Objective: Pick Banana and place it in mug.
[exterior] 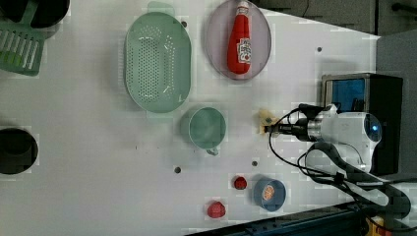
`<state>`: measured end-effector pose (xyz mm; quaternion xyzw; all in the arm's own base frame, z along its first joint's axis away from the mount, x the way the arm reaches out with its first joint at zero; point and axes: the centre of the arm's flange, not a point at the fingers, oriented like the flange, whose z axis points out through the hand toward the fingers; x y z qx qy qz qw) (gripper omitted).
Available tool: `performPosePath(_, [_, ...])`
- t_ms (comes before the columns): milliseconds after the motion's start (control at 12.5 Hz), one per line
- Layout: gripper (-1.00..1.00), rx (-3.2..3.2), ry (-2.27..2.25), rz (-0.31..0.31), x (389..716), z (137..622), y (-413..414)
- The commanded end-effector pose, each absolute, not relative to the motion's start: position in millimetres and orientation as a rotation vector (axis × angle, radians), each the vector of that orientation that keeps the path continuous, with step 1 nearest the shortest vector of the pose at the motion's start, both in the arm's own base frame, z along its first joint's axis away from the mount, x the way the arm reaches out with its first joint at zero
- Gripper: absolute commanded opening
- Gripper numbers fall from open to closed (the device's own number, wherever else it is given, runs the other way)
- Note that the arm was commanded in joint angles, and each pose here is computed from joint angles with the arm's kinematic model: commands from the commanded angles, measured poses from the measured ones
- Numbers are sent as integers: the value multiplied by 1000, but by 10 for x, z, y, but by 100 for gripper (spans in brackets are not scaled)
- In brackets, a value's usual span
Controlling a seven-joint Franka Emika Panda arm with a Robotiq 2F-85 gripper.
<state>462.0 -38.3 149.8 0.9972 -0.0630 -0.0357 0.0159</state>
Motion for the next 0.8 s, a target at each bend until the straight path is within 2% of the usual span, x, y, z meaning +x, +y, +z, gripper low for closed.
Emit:
performPosePath(80, [-37,3114,-150,-38,4733,1749,-296])
performPosePath(160, [-37,3116,-173,-2,4773,1914,-331])
performPosePath(480, [-37,3119,-197,-22,4802,2951,-377])
performPosePath(640, [-37,3120,-184,-52,4751,3424,-327])
performPosePath(800, [-37,3117,-190,-48,4700,3885,-192])
